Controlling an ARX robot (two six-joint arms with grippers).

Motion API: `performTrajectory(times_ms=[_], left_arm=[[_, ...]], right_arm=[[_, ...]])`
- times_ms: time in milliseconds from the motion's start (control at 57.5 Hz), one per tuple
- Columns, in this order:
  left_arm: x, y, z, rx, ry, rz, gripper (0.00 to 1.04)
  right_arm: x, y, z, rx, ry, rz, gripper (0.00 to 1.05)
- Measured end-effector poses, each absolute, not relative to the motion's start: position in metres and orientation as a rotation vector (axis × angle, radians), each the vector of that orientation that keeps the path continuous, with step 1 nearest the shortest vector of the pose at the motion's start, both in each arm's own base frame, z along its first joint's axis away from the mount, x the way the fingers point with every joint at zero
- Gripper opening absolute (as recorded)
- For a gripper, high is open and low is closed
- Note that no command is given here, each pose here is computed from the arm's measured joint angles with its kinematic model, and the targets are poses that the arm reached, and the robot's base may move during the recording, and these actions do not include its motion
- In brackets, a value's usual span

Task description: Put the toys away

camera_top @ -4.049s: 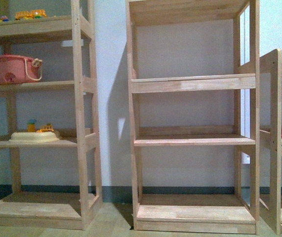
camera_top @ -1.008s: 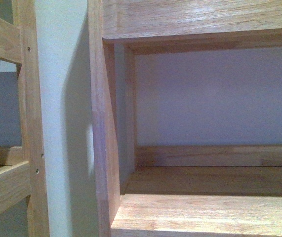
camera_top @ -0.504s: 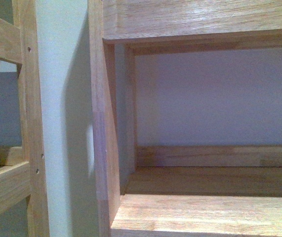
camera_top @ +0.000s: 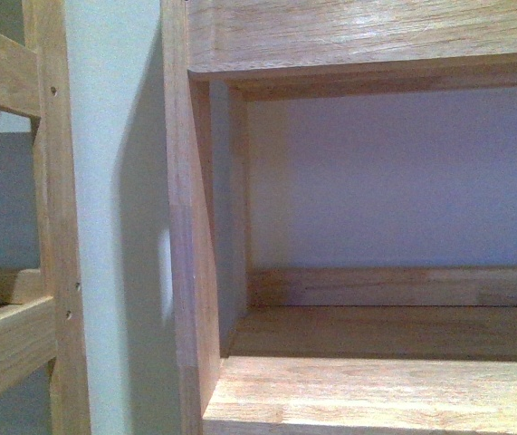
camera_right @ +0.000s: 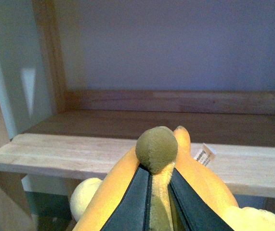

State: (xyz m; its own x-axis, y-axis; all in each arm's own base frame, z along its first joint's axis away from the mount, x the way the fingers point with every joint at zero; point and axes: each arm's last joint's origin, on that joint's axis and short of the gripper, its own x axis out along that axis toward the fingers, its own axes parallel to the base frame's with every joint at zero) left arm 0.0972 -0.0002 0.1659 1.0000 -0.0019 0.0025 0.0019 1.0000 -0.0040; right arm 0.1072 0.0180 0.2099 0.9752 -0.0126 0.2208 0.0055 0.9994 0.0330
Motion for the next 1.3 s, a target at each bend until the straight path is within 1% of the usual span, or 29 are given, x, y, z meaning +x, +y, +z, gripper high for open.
performTrajectory(times_ms=[226,539,782,1112,1303], left_arm=[[0.097,0.0,0.166,-0.004,-0.002,-0.002,0.98],[0.097,0.0,0.166,-0.004,-0.002,-0.002,0.98],[0.097,0.0,0.166,-0.004,-0.002,-0.002,0.98],[0.097,0.0,0.166,-0.004,-0.002,-0.002,0.98],[0.097,0.0,0.166,-0.004,-0.002,-0.002,0.98]], right_arm=[[0.107,0.04,0.252,0.012,-0.263,-0.018,0.06],[0.099,0.067,0.316,-0.011,-0.344,0.013,0.06],[0.099,0.089,0.349,-0.025,-0.367,0.019,0.06],[0.1,0.135,0.39,-0.047,-0.404,0.069,0.06],[0.1,0.145,0.412,-0.077,-0.437,0.071,0.06]])
